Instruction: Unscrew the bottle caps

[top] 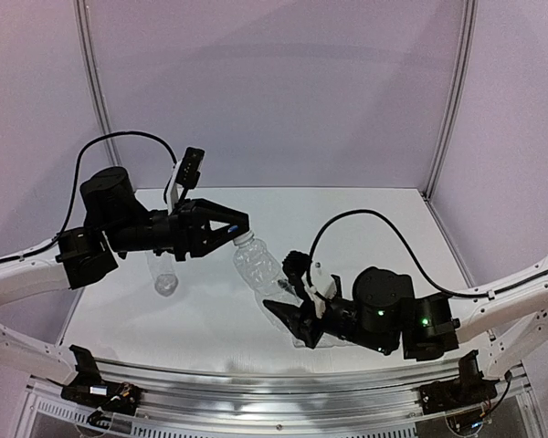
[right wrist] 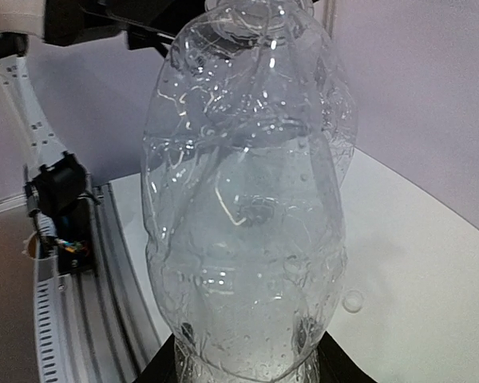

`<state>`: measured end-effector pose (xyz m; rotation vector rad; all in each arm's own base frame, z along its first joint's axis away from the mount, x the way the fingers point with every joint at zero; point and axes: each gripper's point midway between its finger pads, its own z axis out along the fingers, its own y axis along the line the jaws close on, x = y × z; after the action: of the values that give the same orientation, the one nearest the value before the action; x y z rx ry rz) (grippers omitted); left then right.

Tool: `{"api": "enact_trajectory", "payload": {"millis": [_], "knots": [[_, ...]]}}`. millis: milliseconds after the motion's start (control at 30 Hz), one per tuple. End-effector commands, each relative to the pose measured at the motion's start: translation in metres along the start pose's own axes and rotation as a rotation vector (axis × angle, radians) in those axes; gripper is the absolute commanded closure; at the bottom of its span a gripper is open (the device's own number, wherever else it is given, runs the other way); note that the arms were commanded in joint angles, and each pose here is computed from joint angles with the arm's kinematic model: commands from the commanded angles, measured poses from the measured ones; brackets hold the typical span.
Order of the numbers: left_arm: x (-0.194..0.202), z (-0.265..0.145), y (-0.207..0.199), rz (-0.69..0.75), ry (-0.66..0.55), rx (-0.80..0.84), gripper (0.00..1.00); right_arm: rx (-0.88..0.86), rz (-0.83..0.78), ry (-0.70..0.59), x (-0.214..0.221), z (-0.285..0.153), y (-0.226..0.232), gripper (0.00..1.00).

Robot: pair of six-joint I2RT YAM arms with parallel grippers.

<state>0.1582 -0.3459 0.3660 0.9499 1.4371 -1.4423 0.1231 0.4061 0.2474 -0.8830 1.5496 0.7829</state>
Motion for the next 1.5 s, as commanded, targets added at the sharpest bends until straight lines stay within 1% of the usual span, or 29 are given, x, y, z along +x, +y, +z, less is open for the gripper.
{"api": "enact_trajectory", "payload": {"millis": [0,33,100,133,200,267,300,333,400,433,467,567,633,767,900,1033,1167,1300,1467], "knots": [[0.000,0.000,0.048,-0.106,-0.016,-0.356,0.86,0.431,-0.017,0.076,0.006,0.004,-0.065,0.64],[0.004,-0.005,0.060,-0.122,-0.015,-0.459,0.86,0.465,-0.031,0.094,0.010,0.006,-0.068,0.64],[0.008,-0.014,0.076,-0.142,-0.025,-0.613,0.85,0.511,-0.055,0.116,0.016,0.011,-0.072,0.64],[0.009,-0.016,0.081,-0.149,-0.034,-0.654,0.82,0.521,-0.067,0.126,0.019,0.014,-0.072,0.64],[0.010,-0.015,0.081,-0.159,-0.047,-0.653,0.76,0.525,-0.081,0.139,0.020,0.018,-0.070,0.64],[0.011,-0.011,0.077,-0.159,-0.036,-0.619,0.72,0.513,-0.085,0.141,0.022,0.021,-0.067,0.64],[0.007,-0.008,0.071,-0.149,-0.049,-0.582,0.67,0.502,-0.085,0.142,0.023,0.021,-0.066,0.64],[0.006,-0.006,0.068,-0.140,-0.050,-0.558,0.60,0.487,-0.084,0.140,0.022,0.021,-0.064,0.64],[0.002,-0.007,0.060,-0.109,-0.054,-0.521,0.40,0.448,-0.069,0.130,0.020,0.020,-0.060,0.64],[0.003,-0.006,0.055,-0.092,-0.049,-0.498,0.31,0.419,-0.061,0.123,0.019,0.018,-0.056,0.64],[0.001,-0.009,0.050,-0.071,-0.054,-0.479,0.25,0.390,-0.050,0.111,0.017,0.017,-0.053,0.64],[-0.004,-0.019,0.036,-0.002,-0.069,-0.436,0.12,0.284,-0.013,0.069,0.009,0.009,-0.041,0.64],[-0.010,-0.027,0.021,0.044,-0.092,-0.371,0.07,0.174,0.004,0.041,0.005,0.004,-0.027,0.63],[-0.018,-0.036,-0.014,0.081,-0.129,-0.169,0.07,-0.092,0.022,-0.035,-0.007,-0.015,0.011,0.63],[-0.018,-0.035,-0.043,0.109,-0.128,-0.004,0.09,-0.238,0.030,-0.078,-0.017,-0.033,0.030,0.63],[-0.014,-0.025,-0.057,0.112,-0.108,0.100,0.12,-0.279,0.033,-0.088,-0.020,-0.039,0.035,0.63],[-0.008,-0.015,-0.067,0.131,-0.066,0.158,0.13,-0.289,0.033,-0.084,-0.020,-0.039,0.037,0.63],[-0.002,-0.008,-0.069,0.146,-0.047,0.158,0.14,-0.300,0.028,-0.074,-0.019,-0.036,0.040,0.63],[-0.001,-0.005,-0.068,0.150,-0.044,0.146,0.20,-0.315,0.025,-0.056,-0.015,-0.032,0.045,0.64]]}}
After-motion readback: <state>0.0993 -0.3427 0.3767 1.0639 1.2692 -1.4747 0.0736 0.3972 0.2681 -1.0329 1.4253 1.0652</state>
